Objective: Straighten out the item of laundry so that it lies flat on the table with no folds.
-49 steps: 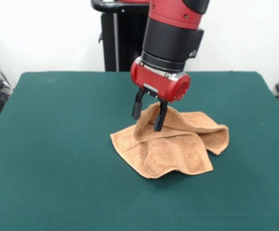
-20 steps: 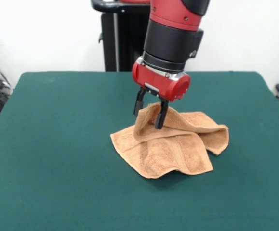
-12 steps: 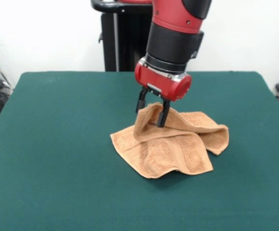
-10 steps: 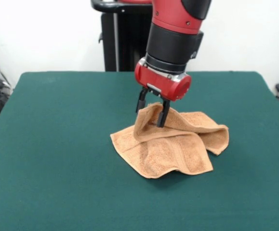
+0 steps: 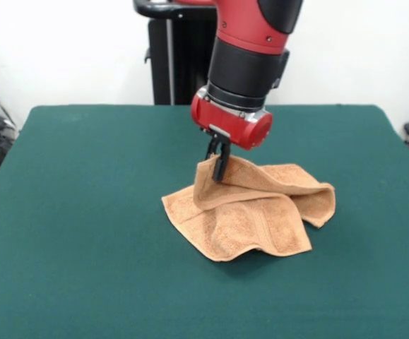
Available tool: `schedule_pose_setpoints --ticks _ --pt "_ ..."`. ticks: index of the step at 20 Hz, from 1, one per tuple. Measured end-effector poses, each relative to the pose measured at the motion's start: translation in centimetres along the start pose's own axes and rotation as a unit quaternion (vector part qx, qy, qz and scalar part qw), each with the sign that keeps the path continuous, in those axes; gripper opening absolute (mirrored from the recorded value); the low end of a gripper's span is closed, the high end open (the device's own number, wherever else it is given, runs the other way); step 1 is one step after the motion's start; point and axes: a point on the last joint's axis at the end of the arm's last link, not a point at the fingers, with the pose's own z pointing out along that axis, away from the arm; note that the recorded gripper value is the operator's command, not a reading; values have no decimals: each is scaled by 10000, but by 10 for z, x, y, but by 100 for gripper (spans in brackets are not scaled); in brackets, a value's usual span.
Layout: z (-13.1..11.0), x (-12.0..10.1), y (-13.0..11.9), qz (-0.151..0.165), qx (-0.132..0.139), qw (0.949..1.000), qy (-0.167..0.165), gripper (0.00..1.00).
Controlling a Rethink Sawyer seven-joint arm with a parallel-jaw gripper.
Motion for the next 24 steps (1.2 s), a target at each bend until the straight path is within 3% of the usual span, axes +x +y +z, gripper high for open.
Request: schedule_pose_setpoints --ticks 11,17,24 --pt "1 7 2 -241 -9 9997 -15 0" --pt "3 2 2 -243 -166 9995 -86 0" --pt "9 -8 -22 -140 -282 9995 -34 0"
